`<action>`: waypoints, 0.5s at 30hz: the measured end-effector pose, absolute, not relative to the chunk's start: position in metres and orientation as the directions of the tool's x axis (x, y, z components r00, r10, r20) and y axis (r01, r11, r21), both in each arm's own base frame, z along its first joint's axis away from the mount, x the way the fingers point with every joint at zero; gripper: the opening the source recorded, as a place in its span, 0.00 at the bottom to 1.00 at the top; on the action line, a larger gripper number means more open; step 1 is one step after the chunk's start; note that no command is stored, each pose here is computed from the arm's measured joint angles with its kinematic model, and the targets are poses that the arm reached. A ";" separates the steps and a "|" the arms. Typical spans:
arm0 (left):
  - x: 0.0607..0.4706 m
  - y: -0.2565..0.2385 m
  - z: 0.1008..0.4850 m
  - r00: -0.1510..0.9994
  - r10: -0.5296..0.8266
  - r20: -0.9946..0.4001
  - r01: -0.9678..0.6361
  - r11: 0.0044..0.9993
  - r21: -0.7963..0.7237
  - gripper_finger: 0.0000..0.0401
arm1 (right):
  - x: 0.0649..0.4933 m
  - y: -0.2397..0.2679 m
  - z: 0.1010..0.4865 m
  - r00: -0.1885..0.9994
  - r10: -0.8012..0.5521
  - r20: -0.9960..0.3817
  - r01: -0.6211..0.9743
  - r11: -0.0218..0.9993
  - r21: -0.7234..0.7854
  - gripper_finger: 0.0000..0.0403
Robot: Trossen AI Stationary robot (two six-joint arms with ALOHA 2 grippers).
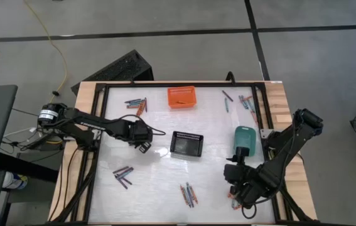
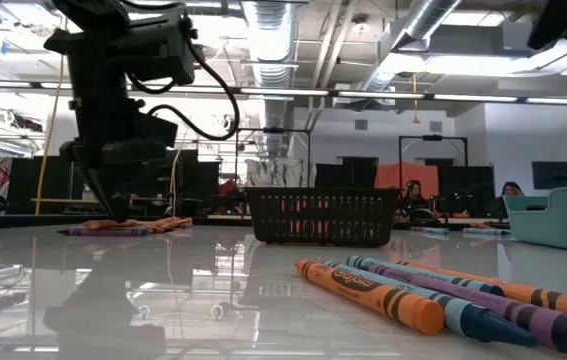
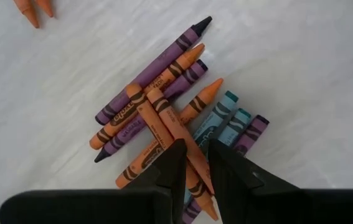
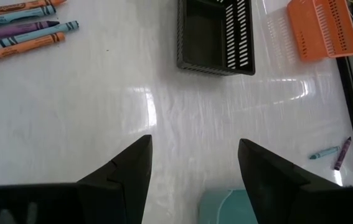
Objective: Sort crayons
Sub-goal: Put the orange crayon into the orange bin
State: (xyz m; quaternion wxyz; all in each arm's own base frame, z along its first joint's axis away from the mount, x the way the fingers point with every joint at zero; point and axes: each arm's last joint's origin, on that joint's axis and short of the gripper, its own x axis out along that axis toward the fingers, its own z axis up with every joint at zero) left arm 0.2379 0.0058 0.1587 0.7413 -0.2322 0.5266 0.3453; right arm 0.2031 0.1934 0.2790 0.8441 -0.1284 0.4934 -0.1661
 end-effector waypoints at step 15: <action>0.239 0.006 0.159 0.220 0.262 -0.940 -0.745 0.667 0.012 0.00 | 0.203 0.193 0.279 0.457 -0.409 -0.790 0.153 0.911 -0.383 0.58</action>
